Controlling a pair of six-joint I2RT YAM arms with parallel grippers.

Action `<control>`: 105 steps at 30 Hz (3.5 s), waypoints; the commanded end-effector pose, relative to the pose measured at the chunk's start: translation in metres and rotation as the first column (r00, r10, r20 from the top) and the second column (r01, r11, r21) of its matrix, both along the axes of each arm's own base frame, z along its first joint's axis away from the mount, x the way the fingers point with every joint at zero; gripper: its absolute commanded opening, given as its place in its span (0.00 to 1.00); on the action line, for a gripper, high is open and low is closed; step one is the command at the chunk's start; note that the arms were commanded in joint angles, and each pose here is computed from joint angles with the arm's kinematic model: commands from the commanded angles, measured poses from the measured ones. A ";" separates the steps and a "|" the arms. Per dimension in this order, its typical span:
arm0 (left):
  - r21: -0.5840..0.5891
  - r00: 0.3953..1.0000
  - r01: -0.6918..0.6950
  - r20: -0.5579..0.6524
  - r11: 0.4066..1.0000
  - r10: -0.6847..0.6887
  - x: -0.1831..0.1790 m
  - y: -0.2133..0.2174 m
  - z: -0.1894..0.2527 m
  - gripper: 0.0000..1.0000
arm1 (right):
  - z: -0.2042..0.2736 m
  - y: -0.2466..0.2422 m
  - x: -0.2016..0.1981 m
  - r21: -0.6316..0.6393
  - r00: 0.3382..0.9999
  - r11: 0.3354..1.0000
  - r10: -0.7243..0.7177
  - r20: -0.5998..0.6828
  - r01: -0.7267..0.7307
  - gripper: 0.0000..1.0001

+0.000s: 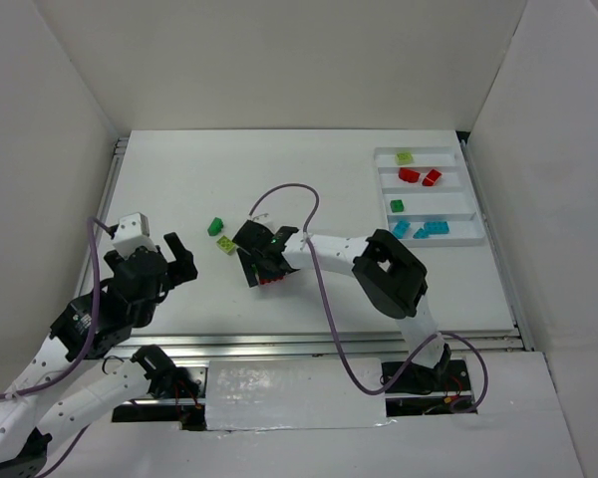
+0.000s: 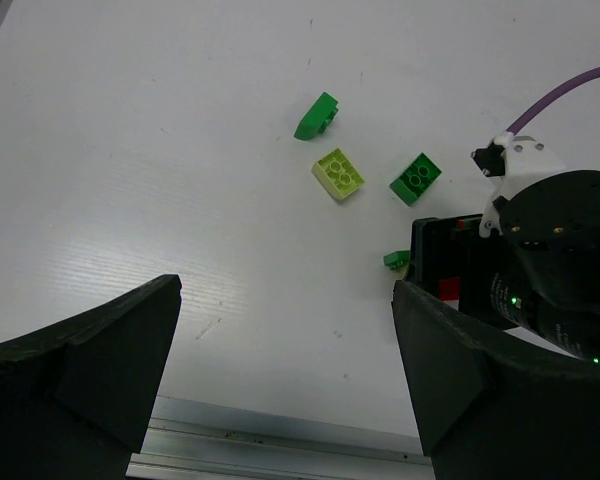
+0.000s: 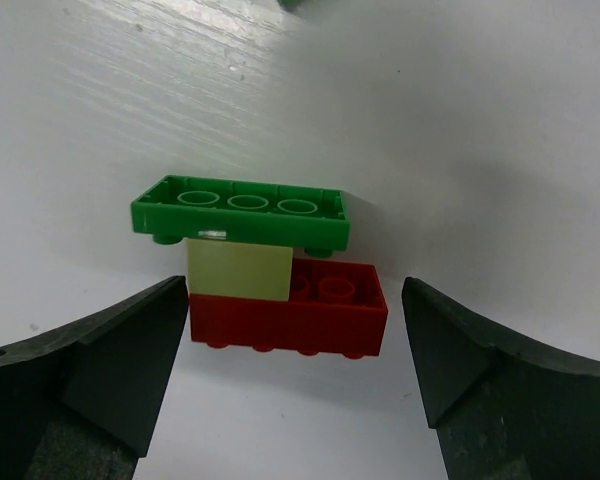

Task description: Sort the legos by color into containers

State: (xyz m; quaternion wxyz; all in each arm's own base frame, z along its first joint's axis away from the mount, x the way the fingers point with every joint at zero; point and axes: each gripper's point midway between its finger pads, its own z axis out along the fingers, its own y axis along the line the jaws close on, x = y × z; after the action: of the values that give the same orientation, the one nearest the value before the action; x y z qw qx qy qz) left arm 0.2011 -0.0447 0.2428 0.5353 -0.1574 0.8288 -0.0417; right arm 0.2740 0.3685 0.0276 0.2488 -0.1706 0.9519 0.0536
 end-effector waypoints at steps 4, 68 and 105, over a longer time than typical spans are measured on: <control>-0.005 0.999 0.005 0.035 1.000 -0.005 0.005 -0.002 0.010 0.99 | -0.005 0.014 0.011 0.028 0.999 0.999 -0.023 0.047 0.021 0.76; -0.173 0.188 0.979 0.553 0.109 -0.812 -0.089 -0.210 0.120 0.00 | 0.300 -0.091 -0.168 0.709 0.722 0.192 0.353 0.595 -0.679 1.00; -0.096 0.062 0.995 0.597 0.006 -0.800 -0.110 -0.208 0.135 0.00 | 0.328 -0.052 -0.192 0.699 0.619 -0.070 0.407 0.671 -0.712 0.00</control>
State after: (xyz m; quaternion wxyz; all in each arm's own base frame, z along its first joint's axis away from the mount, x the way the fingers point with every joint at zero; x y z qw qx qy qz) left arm 0.0991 -0.2579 0.3499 0.4201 0.2867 0.5991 -0.6184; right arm 0.0926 0.3210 0.3544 0.3492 -0.3193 0.5306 0.7032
